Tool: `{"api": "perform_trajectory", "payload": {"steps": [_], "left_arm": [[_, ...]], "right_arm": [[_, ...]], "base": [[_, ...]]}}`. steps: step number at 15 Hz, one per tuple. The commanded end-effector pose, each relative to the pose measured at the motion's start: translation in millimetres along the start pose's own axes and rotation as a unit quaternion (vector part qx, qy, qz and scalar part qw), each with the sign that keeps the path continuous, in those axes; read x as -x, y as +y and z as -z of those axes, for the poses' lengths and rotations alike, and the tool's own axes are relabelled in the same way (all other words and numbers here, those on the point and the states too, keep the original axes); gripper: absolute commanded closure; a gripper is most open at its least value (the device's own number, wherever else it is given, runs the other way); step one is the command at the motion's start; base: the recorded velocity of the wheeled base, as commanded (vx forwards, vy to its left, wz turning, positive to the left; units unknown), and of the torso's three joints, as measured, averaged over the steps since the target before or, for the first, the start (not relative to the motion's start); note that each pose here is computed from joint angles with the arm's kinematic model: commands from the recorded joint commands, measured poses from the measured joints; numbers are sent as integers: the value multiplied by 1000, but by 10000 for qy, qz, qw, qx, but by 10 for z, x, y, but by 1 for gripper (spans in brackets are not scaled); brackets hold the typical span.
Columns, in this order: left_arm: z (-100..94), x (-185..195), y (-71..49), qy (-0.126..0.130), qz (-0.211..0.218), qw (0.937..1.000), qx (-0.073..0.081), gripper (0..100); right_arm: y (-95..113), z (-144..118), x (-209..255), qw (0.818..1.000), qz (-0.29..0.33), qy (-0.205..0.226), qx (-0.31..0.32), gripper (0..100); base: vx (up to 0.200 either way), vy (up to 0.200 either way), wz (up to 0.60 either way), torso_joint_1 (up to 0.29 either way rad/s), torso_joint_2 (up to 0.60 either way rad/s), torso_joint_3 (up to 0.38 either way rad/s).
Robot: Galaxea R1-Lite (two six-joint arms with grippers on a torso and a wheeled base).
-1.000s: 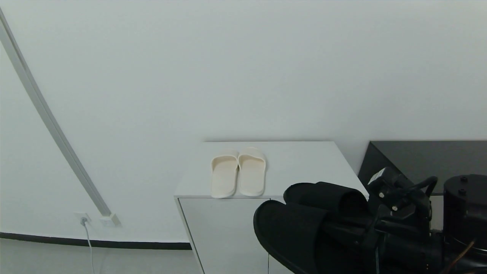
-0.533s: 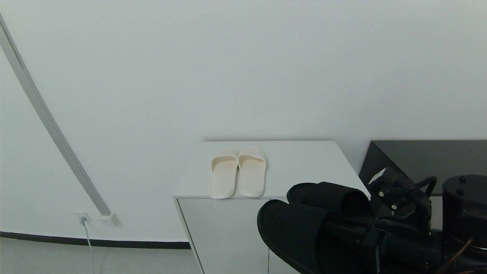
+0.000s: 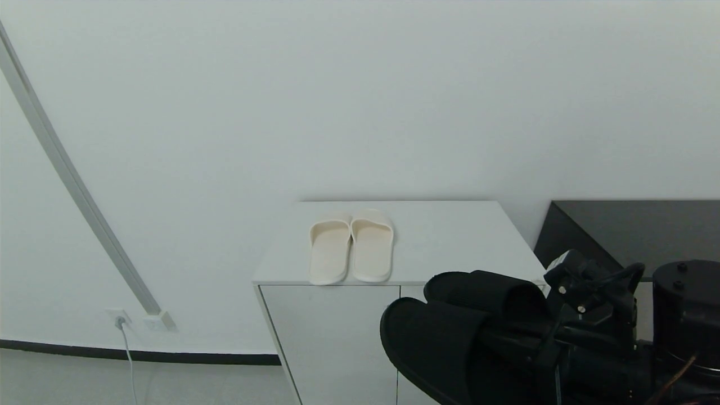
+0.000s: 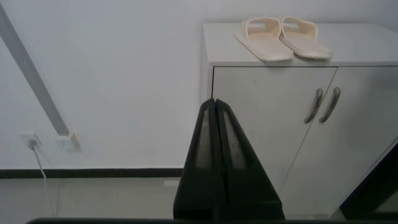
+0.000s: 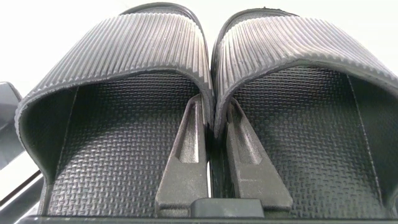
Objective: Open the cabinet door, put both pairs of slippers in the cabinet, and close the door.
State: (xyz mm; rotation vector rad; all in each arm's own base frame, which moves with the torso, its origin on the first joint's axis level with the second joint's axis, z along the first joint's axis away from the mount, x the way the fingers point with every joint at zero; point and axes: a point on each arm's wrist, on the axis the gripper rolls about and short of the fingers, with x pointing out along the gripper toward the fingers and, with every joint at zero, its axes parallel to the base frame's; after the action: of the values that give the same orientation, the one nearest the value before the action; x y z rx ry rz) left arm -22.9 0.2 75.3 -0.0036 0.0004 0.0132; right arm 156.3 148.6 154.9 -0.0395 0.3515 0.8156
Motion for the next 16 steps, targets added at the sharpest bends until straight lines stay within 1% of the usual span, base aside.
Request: {"api": "perform_trajectory", "payload": {"steps": [1,2,4,7,16], "left_arm": [[0,-1,0,6,-3,10000,5,100],[0,-1,0,6,-3,10000,13,0],[0,-1,0,6,-3,10000,-10,0],[0,-1,0,6,-3,10000,-3,0],[0,-1,0,6,-3,10000,-3,0]], "right_arm": [[-2,10,-25,10000,-1,42,-5,100],[-4,21,-45,10000,1,72,-7,100],[-4,23,-40,10000,1,72,1,100],[-1,21,-37,10000,1,65,4,100],[22,23,-32,10000,-35,61,22,100]], "base": [[0,0,0,-149,359,207],[0,0,0,-168,378,203],[0,0,0,-168,381,217],[0,0,0,-178,419,238],[0,0,0,-216,542,316]]}}
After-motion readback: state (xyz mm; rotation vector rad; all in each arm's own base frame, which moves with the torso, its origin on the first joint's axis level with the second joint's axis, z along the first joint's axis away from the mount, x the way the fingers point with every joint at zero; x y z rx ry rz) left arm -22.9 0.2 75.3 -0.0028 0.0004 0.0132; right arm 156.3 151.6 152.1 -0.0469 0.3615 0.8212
